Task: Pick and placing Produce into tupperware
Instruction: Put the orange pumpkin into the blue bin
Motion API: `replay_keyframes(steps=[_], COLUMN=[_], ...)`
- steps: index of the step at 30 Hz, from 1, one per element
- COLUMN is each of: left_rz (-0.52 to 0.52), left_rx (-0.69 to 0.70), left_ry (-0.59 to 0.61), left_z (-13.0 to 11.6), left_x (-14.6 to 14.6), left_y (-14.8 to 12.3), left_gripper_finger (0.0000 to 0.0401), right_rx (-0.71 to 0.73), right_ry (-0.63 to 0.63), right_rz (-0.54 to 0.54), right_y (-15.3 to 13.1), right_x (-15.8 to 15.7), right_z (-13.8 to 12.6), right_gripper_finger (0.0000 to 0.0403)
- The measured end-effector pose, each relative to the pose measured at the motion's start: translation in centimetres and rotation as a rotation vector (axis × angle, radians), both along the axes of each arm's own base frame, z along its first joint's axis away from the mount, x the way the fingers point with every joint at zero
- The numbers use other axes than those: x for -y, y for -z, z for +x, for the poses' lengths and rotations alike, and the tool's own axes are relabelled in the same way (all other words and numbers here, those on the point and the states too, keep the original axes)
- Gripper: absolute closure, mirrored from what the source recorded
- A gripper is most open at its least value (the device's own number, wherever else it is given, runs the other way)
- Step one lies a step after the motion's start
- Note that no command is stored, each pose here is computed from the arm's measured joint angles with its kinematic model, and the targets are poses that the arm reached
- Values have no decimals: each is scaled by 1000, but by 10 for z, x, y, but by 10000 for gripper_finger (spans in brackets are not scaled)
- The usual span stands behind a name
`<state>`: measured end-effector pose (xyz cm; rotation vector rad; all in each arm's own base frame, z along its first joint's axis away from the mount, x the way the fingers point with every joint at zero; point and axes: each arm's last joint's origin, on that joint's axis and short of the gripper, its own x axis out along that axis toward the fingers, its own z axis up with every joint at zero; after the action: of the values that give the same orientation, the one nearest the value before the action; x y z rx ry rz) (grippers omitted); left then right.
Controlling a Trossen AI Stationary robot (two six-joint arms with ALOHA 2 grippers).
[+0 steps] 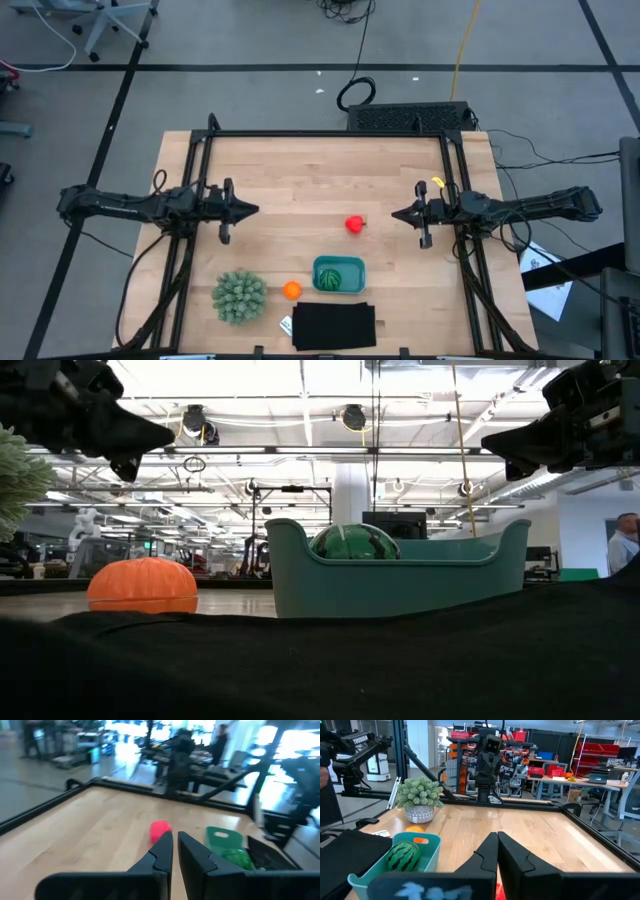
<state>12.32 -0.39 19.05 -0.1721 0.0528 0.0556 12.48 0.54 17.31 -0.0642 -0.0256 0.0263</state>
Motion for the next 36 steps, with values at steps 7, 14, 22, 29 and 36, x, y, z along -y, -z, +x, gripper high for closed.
replay_keyframes(steps=[7,14,22,29,36], left_rz=[-49,-102,-13,25,7], left_rx=[-111,-280,-492,-549,-589], left_ry=[-58,-73,42,136,185], left_z=[15,45,88,108,121], left_x=[-1,3,28,47,57], left_y=[-26,-48,-69,-78,-78], left_gripper_finger=[370,370,370,370,370], right_rx=[-26,-32,-38,-38,-38], right_ry=[0,0,0,0,0], right_rz=[-3,-3,-4,-2,-3], right_y=[3,3,4,4,4], right_x=[0,0,0,0,0], right_z=[0,0,0,0,0], right_gripper_finger=[403,403,403,403,403])
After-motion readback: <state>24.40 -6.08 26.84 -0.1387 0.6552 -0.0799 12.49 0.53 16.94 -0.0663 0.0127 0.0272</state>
